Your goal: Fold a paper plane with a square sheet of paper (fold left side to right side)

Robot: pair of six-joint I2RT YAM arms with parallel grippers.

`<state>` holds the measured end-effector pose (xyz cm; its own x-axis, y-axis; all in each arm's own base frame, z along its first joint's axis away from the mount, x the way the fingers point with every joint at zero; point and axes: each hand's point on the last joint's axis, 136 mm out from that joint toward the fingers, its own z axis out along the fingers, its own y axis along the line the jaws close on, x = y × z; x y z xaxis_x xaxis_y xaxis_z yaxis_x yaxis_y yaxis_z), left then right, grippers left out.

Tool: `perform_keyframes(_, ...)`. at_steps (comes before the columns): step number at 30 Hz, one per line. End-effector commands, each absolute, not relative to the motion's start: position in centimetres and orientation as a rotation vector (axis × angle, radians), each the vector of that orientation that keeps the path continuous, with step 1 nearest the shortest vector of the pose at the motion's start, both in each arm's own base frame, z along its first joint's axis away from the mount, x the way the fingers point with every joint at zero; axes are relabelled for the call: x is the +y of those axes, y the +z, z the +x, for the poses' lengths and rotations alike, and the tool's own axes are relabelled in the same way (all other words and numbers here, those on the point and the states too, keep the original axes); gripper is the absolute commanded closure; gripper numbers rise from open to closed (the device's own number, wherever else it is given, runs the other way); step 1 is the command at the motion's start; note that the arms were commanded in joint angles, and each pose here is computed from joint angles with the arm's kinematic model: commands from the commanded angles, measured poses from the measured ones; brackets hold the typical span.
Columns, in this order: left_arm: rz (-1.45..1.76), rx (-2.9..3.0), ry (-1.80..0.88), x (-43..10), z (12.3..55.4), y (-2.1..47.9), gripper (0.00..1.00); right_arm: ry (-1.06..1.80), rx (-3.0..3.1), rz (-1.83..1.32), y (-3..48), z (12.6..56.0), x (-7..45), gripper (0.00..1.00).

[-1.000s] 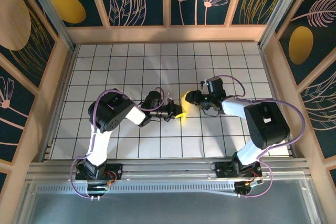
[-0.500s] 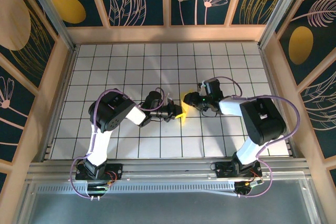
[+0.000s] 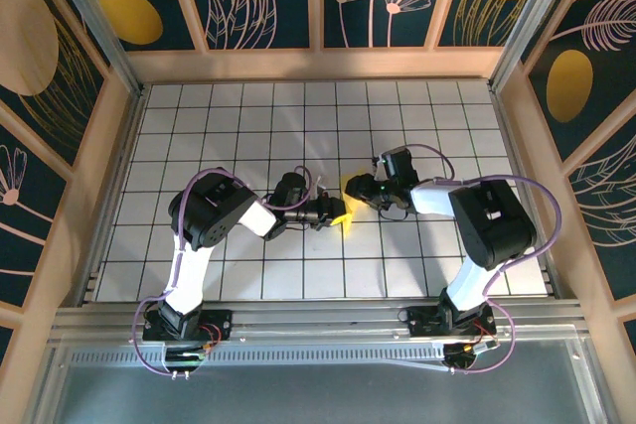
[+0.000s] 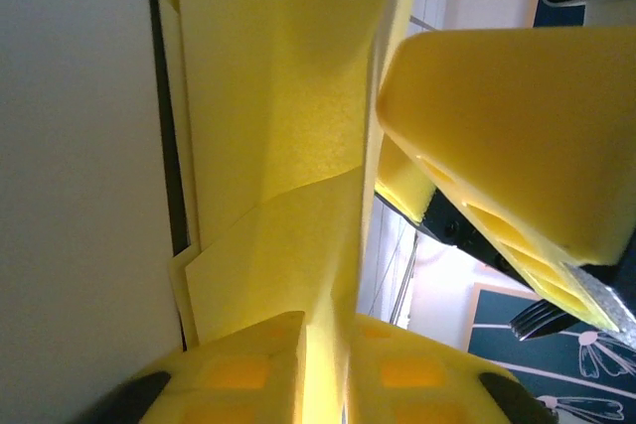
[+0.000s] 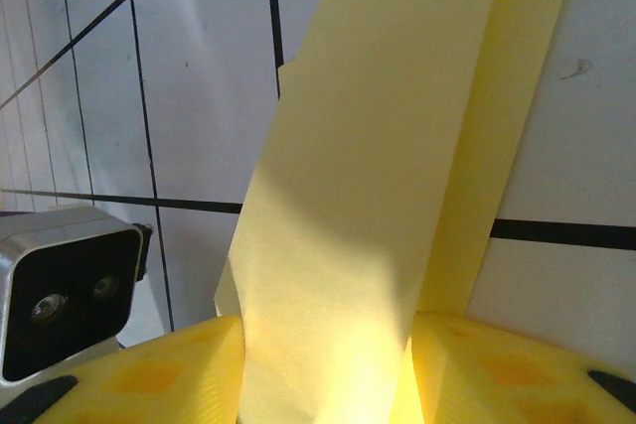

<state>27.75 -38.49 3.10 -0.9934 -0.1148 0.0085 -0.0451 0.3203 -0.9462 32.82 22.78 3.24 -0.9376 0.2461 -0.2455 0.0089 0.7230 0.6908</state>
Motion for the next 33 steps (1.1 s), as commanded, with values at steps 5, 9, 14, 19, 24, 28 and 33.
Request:
perform_keyframes(5, -0.092, 2.455, -1.740, -37.9, 28.9, 4.6, 0.74, 0.905, 2.696, 0.223, 0.8, 32.4, 22.0, 0.52)
perform_keyframes(9, -0.108, 2.455, -1.698, -37.4, 29.8, 4.9, 0.70, 0.906, 2.692, 0.220, 0.9, 32.3, 22.0, 0.53)
perform_keyframes(14, -0.101, 2.469, -1.680, -37.7, 30.7, 4.5, 0.68, 0.903, 2.691, 0.215, 0.9, 32.3, 22.0, 0.52)
perform_keyframes(19, -0.103, 2.494, -1.645, -37.9, 31.3, 3.6, 0.71, 0.896, 2.694, 0.213, 0.9, 32.2, 21.9, 0.53)
perform_keyframes(24, -0.108, 2.512, -1.605, -37.7, 31.5, 3.0, 0.78, 0.892, 2.692, 0.211, 1.0, 32.2, 21.8, 0.52)
perform_keyframes(28, -0.107, 2.530, -1.569, -37.6, 31.6, 2.6, 0.86, 0.884, 2.697, 0.205, 1.0, 32.1, 21.8, 0.53)
perform_keyframes(33, -0.104, 2.572, -1.498, -37.1, 31.6, 1.5, 0.93, 0.886, 2.692, 0.205, 1.2, 32.1, 21.8, 0.53)
